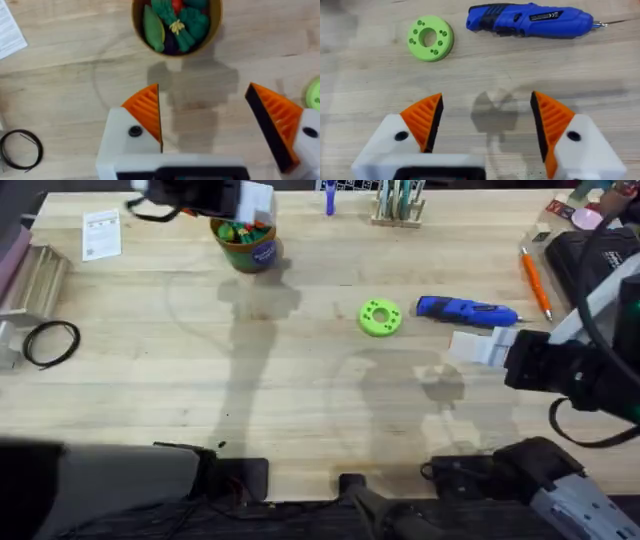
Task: Pick up the gripper from the table and insert it into the empty holder that is missing its gripper. Then pick up a screw, insert it into the mounting hole, and use the screwdriver to tighten it. Finally, clean up the table by picking up the vegetable and placing it into the bucket.
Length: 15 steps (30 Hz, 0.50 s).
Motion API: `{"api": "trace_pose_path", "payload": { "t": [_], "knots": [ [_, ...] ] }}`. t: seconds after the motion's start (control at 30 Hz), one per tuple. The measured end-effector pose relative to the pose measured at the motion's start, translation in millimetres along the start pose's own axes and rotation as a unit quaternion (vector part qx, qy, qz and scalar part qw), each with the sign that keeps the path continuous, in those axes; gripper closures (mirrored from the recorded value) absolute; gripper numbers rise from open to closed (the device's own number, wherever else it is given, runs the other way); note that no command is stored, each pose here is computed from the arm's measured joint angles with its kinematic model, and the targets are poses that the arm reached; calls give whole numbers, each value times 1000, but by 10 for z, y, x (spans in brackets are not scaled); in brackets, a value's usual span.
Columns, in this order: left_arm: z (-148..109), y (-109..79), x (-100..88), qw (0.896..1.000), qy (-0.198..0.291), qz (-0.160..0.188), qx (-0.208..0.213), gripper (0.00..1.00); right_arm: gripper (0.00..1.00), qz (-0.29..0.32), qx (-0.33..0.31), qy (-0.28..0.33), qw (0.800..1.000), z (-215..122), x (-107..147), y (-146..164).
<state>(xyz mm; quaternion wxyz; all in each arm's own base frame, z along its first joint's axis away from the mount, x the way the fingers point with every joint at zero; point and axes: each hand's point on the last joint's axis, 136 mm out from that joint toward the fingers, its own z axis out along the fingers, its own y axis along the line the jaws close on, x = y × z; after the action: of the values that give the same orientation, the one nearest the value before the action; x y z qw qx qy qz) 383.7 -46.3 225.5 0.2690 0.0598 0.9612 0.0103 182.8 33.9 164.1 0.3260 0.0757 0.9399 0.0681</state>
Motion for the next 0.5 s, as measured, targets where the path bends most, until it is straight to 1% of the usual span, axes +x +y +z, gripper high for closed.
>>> {"api": "trace_pose_path", "payload": {
  "t": [0.07, 0.17, 0.27, 0.33, 0.5],
  "knots": [
    [-139, -10, 70, 1000, -6, -1, 6, 15, 9, 0, 0, 0, 1000, 0, 0, 0],
    [-226, -44, 282, 1000, -3, -1, 18, 15, 10, 0, 0, 1, 1000, 0, 6, -2],
    [-187, -89, 633, 999, 16, -7, 30, 14, 9, 0, 2, 4, 1000, 0, 19, -8],
    [-141, -135, 833, 999, 27, -11, 43, 16, 8, 0, 2, 5, 1000, 0, 24, -10],
    [-69, -253, 1224, 996, 42, -16, 76, 14, 9, 0, 2, 5, 1000, 0, 23, -10]
  ]
}}
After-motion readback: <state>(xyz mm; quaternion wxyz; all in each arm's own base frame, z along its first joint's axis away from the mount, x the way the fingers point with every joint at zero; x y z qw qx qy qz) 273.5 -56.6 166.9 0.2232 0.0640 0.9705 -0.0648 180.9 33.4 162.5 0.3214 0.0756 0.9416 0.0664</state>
